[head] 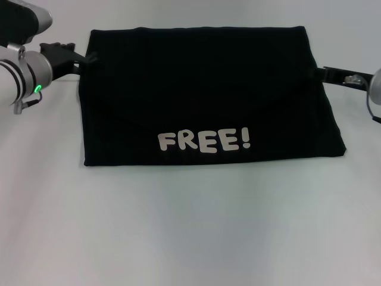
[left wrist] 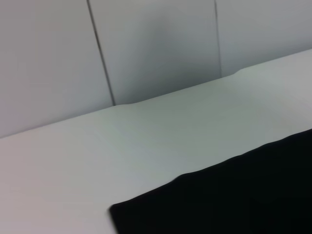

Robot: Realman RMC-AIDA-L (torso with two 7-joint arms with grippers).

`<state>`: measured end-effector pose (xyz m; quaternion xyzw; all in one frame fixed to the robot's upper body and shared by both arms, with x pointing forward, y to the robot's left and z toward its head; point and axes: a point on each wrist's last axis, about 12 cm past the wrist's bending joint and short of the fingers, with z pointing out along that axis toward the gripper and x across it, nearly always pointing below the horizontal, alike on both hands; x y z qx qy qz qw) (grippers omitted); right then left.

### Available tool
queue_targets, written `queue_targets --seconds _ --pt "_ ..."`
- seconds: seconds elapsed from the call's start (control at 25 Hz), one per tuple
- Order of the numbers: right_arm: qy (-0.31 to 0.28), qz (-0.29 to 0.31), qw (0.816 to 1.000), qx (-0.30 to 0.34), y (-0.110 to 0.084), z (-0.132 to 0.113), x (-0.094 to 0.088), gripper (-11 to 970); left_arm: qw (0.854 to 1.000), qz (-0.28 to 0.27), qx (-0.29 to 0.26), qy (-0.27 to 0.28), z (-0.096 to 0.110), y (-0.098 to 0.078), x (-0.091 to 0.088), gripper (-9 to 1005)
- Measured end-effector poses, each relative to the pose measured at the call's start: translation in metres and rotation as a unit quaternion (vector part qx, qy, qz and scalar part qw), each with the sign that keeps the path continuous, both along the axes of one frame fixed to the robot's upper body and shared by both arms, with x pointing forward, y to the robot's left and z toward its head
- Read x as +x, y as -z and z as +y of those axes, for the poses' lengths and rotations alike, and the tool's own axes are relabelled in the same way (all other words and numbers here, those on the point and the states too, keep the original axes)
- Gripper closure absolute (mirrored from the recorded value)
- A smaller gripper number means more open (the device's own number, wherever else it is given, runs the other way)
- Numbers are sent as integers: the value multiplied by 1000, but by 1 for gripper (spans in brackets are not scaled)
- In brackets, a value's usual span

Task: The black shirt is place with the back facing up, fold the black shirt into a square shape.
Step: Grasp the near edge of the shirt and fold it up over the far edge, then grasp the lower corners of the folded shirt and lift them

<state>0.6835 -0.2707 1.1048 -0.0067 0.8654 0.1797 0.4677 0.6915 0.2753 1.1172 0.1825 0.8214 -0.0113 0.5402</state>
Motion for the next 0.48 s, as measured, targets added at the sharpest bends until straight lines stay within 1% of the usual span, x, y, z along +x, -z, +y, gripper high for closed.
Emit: queue_targets --seconds 0.12,0.24,0.32,0.44,0.48 --pt "16 -7 1000 7 0 -7 -2 491 1000 -3 11 -15 4 -2 2 628" --pt "15 -21 999 28 -4 -15 -5 369 999 -13 1 -34 13 -10 3 529" --pt "4 -36 998 51 -8 -21 -10 299 999 -19 -29 -42 19 -14 0 287" --pt "-17 -64 994 88 -13 -32 -20 194 995 -23 -91 -19 23 -20 -14 200" --pt "-27 -76 992 101 -13 -36 -26 195 994 -26 -108 0 23 -22 -21 171"
